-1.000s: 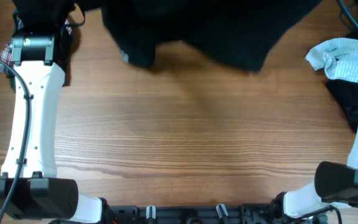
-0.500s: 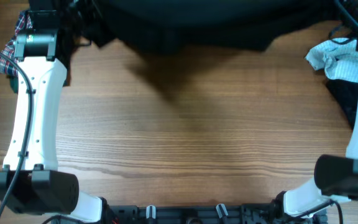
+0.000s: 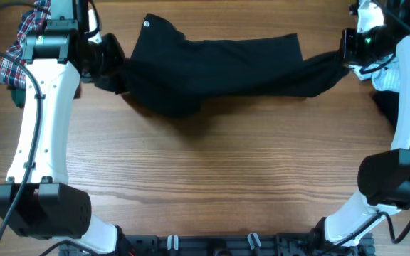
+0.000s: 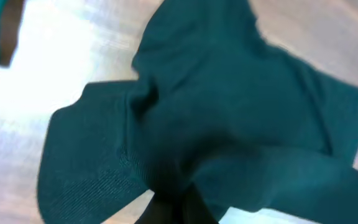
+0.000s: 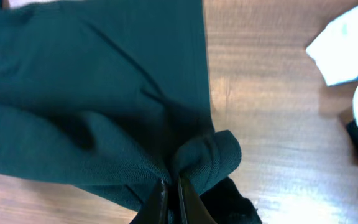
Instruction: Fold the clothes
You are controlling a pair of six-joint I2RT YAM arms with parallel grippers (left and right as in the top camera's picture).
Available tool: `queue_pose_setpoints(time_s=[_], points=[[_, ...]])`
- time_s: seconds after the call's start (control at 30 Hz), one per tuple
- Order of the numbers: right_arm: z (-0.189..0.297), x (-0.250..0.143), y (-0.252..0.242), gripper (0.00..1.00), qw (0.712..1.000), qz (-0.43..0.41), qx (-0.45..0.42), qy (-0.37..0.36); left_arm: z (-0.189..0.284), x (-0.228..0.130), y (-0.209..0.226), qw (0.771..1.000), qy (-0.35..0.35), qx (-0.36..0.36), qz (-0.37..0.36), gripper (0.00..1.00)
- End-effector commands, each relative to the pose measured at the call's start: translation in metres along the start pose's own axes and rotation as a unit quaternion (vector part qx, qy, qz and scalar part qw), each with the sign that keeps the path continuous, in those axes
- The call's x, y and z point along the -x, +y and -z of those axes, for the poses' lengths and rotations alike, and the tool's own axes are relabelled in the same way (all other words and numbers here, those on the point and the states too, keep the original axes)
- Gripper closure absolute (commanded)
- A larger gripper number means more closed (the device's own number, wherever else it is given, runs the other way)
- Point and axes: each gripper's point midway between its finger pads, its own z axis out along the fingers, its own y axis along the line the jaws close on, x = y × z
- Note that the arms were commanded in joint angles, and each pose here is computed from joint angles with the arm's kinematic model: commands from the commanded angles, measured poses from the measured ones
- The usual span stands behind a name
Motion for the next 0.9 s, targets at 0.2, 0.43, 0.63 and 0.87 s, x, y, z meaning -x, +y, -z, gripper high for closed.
queue_pose_setpoints(time_s=[0.2, 0.43, 0.63, 0.87], points=[[-0.009, -0.015, -0.001, 0.96, 0.999, -0.009, 0.011, 0.038, -0.014, -0.013, 0.021, 0.998, 0.036, 0.047, 0.001, 0.82], [-0.029, -0.036, -0.003, 0.83, 0.996, -0.019, 0.017, 0.080, -0.014, -0.014, 0.021, 0.998, 0.038, 0.048, 0.001, 0.53], [-0.032, -0.037, -0.004, 0.56, 0.996, -0.020, 0.017, 0.081, -0.014, -0.014, 0.021, 0.998, 0.039, 0.048, 0.002, 0.52], [-0.032, -0.032, 0.009, 0.47, 0.996, -0.022, 0.054, 0.071, -0.012, -0.030, 0.018, 0.997, 0.073, 0.035, 0.007, 0.62]])
